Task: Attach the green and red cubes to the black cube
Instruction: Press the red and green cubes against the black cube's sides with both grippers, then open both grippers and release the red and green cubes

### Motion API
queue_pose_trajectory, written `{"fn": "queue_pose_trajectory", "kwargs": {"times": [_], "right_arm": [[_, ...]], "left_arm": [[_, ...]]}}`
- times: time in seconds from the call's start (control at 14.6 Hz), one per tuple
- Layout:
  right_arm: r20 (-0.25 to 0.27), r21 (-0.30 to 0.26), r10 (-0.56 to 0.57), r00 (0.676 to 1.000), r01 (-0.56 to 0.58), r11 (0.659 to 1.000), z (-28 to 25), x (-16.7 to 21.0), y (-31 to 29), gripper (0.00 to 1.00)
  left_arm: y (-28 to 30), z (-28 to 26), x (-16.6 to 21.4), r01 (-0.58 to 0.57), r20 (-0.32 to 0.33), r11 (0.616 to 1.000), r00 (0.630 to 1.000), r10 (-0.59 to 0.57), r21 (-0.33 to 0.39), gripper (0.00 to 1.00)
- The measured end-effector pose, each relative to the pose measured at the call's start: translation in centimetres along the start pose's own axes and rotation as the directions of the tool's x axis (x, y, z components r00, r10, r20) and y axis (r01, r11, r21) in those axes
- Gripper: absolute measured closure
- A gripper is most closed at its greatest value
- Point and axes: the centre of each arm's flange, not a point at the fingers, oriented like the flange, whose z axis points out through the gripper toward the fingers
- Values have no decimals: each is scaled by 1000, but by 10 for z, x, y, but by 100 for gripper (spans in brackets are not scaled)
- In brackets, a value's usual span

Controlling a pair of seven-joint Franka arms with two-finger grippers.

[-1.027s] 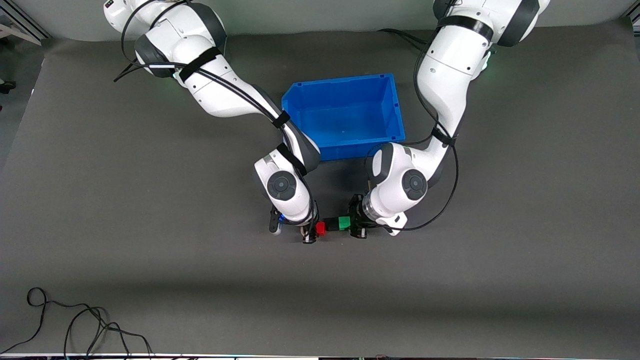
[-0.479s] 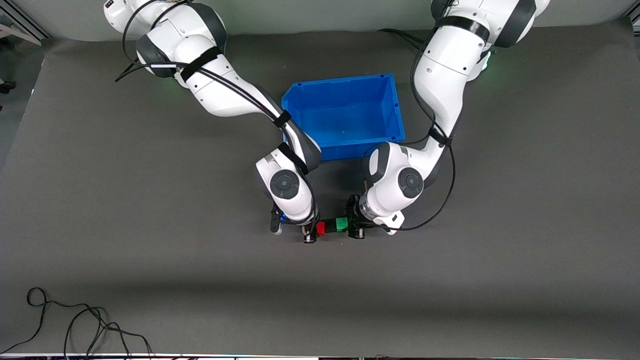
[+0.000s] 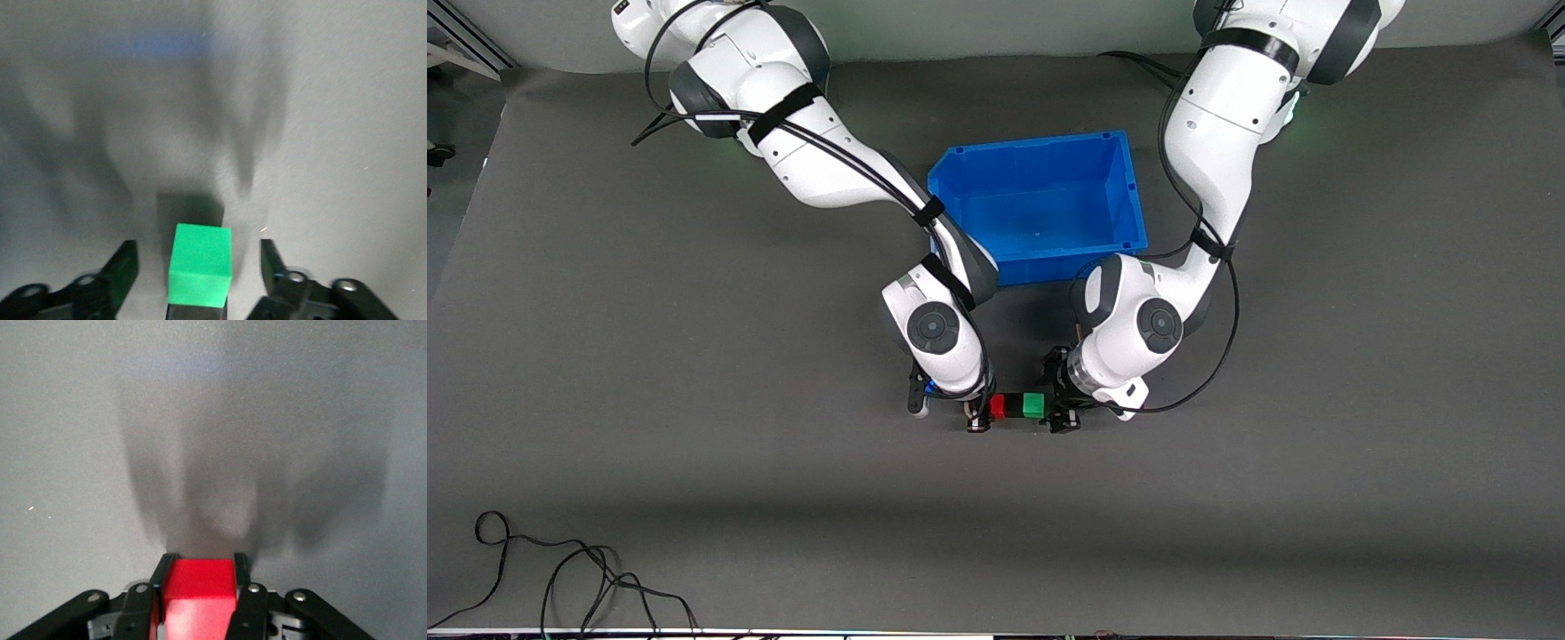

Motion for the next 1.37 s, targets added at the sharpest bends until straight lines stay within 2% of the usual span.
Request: {"fn": "queue_pose_trajectory", "kwargs": {"times": [0.07,0.14,0.27,0.41,0.48,0.62,0.75,0.82,0.89,0.96,1.1,1.23,1.3,1.37], "right_arm": [[-1,-1,0,1000,0,1000,0,0,0,61],[-2,-3,0,1000,0,1000,0,0,-1,61],[-3,-8,3,1000,-3,1000,0,0,-2,61],[4,3,7,1000,-7,1000,0,1,-8,60],[8,10,9,1000,-9,1000,1,2,-11,55],[15,27,-2,1000,1,1000,0,3,-16,36],[25,46,-30,999,29,999,-11,-1,-22,19],[30,51,-42,999,40,998,-21,-5,-25,7],[26,46,-65,998,64,997,-34,-8,-28,1],[21,38,-104,994,103,994,-52,-11,-31,0],[7,14,-176,984,176,984,-98,-15,-35,0],[-8,-26,-264,964,264,964,-150,-7,-42,0],[-14,-55,-319,948,318,947,-177,1,-45,0],[-19,-94,-375,927,372,924,-205,14,-48,0]], "left_arm": [[5,-3,6,-2,-12,1000,1000,2,-9,2],[12,-7,15,-4,-31,1000,1000,3,-18,0],[30,-20,42,-15,-85,1000,996,15,-8,0],[50,-46,75,-62,-123,997,990,67,48,0],[60,-65,91,-98,-123,992,987,107,82,0],[80,-112,125,-192,-94,969,974,208,155,0],[94,-170,168,-322,-54,918,938,343,230,0],[100,-202,190,-397,-37,881,907,419,256,0],[103,-235,210,-478,-29,834,863,504,275,0],[105,-264,223,-553,-32,779,809,587,295,0],[106,-317,235,-703,-33,630,659,752,330,0],[105,-359,239,-819,-12,472,495,869,327,0],[103,-377,240,-859,1,402,424,905,317,0],[100,-396,240,-886,17,346,369,929,310,0]]}}
